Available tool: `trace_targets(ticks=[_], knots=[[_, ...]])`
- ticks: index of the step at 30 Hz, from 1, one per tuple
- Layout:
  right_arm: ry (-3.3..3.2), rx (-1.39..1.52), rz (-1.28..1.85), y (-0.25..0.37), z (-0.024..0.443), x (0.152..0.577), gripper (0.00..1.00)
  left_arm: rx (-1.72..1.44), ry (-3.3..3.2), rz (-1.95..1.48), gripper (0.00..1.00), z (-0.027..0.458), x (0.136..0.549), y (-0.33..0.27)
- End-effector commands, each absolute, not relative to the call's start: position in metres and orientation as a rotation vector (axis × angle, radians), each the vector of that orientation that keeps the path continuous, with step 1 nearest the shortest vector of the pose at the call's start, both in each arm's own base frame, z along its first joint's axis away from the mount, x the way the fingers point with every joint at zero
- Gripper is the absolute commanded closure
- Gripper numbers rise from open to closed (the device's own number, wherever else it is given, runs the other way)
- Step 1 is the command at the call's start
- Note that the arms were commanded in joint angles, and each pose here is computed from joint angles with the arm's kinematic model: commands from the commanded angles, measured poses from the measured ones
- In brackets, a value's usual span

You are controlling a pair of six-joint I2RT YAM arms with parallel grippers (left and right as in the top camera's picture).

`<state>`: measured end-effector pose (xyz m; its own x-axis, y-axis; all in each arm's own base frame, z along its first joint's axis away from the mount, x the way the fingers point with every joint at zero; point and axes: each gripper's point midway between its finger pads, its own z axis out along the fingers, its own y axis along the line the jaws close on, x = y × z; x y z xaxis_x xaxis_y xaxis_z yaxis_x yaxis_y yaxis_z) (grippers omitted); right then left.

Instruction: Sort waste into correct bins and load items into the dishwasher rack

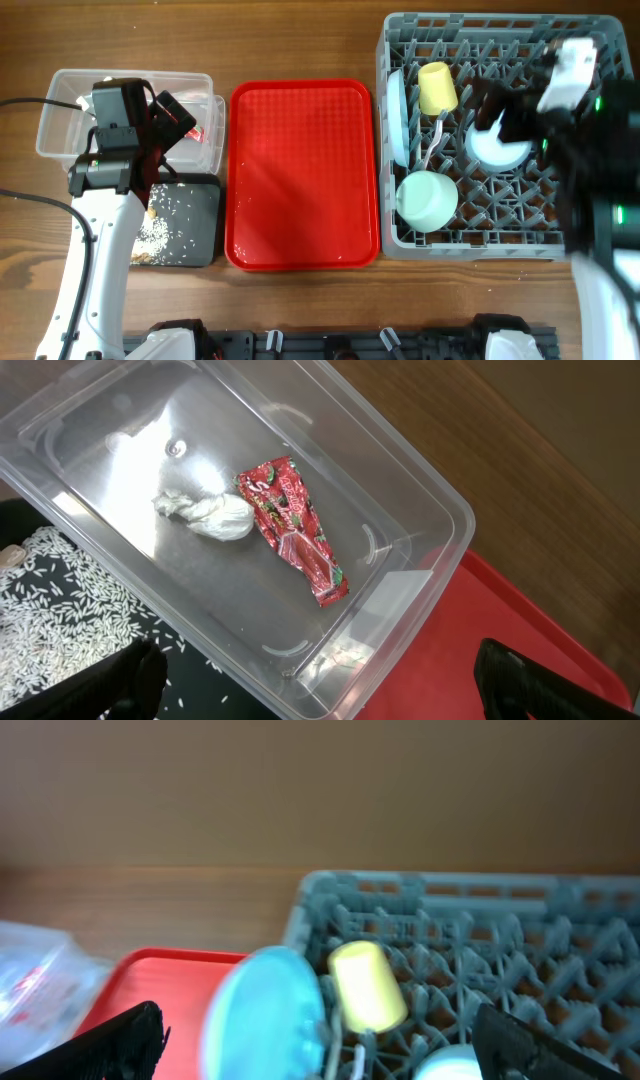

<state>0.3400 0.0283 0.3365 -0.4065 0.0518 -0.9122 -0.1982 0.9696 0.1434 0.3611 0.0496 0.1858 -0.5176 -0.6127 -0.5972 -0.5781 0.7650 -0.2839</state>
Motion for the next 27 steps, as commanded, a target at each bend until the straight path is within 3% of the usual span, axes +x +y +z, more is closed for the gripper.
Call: trace_targets(ticks=[1,9,15,22,27], knots=[[1.816,-0.219,0.136,0.043,0.383,0.298,0.0,-0.884,2.23,-0.058,0.0,0.193,0.363,0.052],[1.381,-0.502,0.066,0.075,0.448,0.195,0.0,-0.884,2.23,-0.058,0.0,0.193,0.363,0.052],[1.208,-0.452,0.06,0.064,0.436,0.154,0.0,-0.884,2.23,-0.058,0.0,0.193,0.363,0.052],[0.992,-0.379,0.024,0.06,0.394,0.158,0.0,-0.884,2.23,-0.058,0.0,0.193,0.363,0.052],[0.999,-0.414,0.051,0.073,0.343,0.184,0.0,-0.884,2.23,-0.058,0.0,0.193,0.363,0.052]])
